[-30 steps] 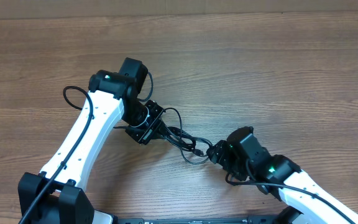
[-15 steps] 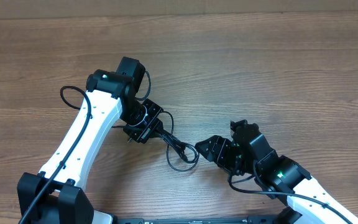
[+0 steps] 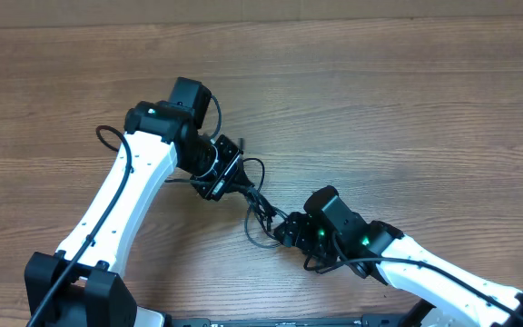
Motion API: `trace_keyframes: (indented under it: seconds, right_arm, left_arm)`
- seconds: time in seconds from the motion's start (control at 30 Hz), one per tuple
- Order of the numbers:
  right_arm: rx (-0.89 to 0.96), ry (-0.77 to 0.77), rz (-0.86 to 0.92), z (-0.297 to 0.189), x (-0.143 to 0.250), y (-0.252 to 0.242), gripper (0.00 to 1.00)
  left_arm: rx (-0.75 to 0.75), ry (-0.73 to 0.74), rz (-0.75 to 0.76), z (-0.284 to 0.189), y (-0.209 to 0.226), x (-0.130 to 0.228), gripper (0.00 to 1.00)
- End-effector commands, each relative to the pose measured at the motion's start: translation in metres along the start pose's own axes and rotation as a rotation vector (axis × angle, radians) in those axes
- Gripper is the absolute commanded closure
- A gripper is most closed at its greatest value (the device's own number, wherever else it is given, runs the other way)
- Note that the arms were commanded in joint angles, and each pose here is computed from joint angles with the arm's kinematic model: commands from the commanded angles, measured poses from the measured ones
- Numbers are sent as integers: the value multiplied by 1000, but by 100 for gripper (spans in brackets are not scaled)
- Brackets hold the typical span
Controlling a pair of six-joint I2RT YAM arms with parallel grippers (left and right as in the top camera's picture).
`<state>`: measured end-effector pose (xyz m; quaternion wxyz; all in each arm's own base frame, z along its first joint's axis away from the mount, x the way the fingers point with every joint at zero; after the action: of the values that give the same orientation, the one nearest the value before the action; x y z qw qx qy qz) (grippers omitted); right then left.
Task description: Untangle cables
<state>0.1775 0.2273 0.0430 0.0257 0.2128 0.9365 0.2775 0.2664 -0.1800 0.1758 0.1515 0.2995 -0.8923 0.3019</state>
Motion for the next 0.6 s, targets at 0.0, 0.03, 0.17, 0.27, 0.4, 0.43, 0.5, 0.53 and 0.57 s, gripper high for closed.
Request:
trace_keyframes:
  seconds: [0.0,0.03,0.17,0.27,0.4,0.43,0.5,0.53,0.57]
  right_arm:
    - [117,-142,92,-7,-33,-24,27]
    - [154,-182,133,-12,-44,-36,27]
    - [230,-278,274,-33,-79,-70,26]
    - [256,-313,344,-47,-100,-90,27]
    - [288,-357,403,-66,-125,-119,26]
    - [294,-363,413,-69,-128,-125,26]
    - [304,-377,436,-76,-135,-135,26]
    - [305,-380,440,-78,-137,-138,26]
    - [306,-385,445,-80,-140,-142,25]
  left_arm:
    - [199,85,232,-27,-31,11,96]
    - [226,79,268,-34,-33,9,96]
    - [334,43,359,-68,-39,5,96]
    - [398,-39,438,-97,-41,-3,96]
    - [439,-179,595,-131,-42,-8,96]
    - [441,-198,631,-135,-42,-7,96]
    - [440,-219,687,-138,-42,-4,96]
    - [438,-226,719,-138,-42,-3,96]
    - [431,-231,755,-137,-43,-2,96]
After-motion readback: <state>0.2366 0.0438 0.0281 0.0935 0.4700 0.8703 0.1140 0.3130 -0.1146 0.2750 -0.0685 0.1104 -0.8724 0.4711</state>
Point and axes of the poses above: each gripper's point midway between its finger pads, its own z axis out along the fingers, its own y axis along the line the jaws close on, x = y × z, the point moved 1 cm from there along -z, back along the fingers, and after that the axes turned 6 degrees about z, right-handed, at the moved point
